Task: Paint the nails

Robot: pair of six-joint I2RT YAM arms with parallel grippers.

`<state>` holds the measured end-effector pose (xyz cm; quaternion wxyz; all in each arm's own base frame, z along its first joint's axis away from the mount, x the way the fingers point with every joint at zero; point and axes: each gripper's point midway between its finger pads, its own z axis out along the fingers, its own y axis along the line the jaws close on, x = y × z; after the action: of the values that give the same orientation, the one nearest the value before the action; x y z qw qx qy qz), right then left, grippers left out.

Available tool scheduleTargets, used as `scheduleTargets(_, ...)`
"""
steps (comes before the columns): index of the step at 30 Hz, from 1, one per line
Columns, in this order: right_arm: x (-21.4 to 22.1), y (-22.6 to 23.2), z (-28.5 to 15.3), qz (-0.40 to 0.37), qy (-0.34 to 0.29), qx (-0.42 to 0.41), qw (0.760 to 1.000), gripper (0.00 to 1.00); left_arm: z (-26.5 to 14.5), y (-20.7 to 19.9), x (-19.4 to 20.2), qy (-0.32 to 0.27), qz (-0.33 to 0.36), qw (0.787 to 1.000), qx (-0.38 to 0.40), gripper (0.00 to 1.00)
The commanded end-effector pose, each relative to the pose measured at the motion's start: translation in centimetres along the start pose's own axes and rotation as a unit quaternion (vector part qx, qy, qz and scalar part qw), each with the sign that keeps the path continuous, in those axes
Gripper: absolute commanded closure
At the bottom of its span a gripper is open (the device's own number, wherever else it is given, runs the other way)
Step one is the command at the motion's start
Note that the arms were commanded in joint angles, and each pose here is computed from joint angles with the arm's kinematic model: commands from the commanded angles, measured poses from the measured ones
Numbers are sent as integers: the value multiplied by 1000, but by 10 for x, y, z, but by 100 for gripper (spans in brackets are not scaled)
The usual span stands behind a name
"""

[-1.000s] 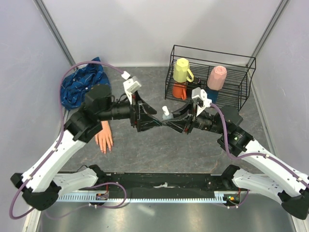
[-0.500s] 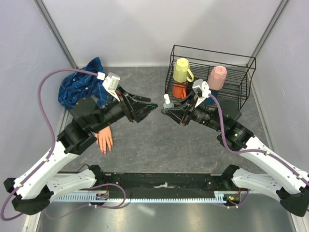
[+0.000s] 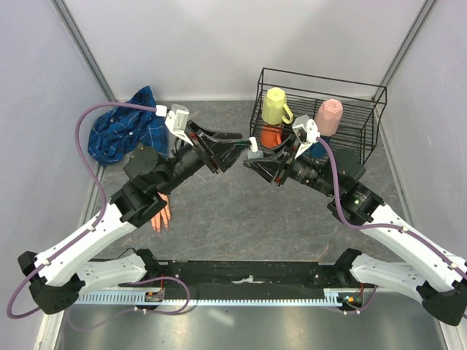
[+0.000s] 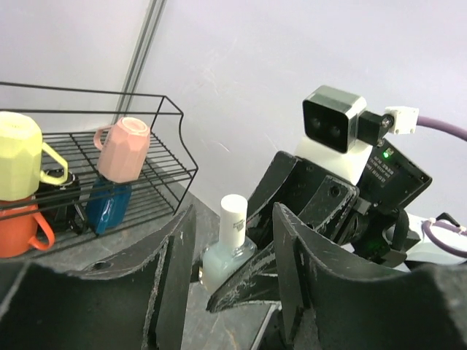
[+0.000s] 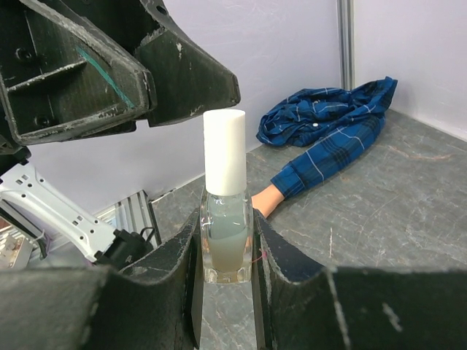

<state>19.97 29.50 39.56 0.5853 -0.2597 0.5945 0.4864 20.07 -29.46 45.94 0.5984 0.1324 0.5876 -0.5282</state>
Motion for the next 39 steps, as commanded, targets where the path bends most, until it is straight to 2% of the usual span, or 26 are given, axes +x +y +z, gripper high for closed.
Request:
scheduleTargets(1, -24, 8, 0, -3, -29, -8, 1000, 100, 5, -10, -10, -26, 8, 999, 24, 48)
scheduleTargets(4, -26, 9, -1, -3, -31, -9, 999, 100, 8, -10, -6, -17, 5, 1000, 26, 51)
scheduleTargets(11, -27, 9, -1, -3, -33, -10, 999, 100, 11, -13, 6, 10, -4, 999, 39, 49)
scheduleTargets(14, -27, 11, -1, -3, -32, -13, 999, 100, 11, -13, 6, 11, -3, 999, 38, 54)
scheduleTargets(25, -30, 15, -4, -3, -37, -21, 999, 100, 16, -17, 14, 31, -6, 998, 53, 62)
scheduleTargets(29, -31, 17, -6, -6, -38, -24, 999, 100, 14, -17, 21, 44, -6, 997, 58, 73)
scheduleTargets(31, -32, 20, -7, -12, -41, -32, 999, 100, 13, -21, 23, 50, -1, 996, 71, 84)
scheduleTargets(34, -27, 30, -10, -30, -40, -68, 996, 100, 6, -37, 31, 72, 6, 989, 131, 96)
scheduleTargets(36, -23, 37, -10, -37, -34, -91, 995, 100, -6, -57, 43, 111, 12, 971, 213, 98)
scheduleTargets(37, -21, 47, -12, -43, -26, -120, 991, 100, -12, -66, 45, 121, 16, 961, 248, 98)
scheduleTargets(38, -18, 51, -12, -42, -20, -135, 990, 100, -29, -81, 54, 156, 20, 935, 318, 98)
scheduleTargets(39, -22, 59, -14, -46, -29, -156, 986, 100, -33, -83, 63, 178, 14, 922, 343, 98)
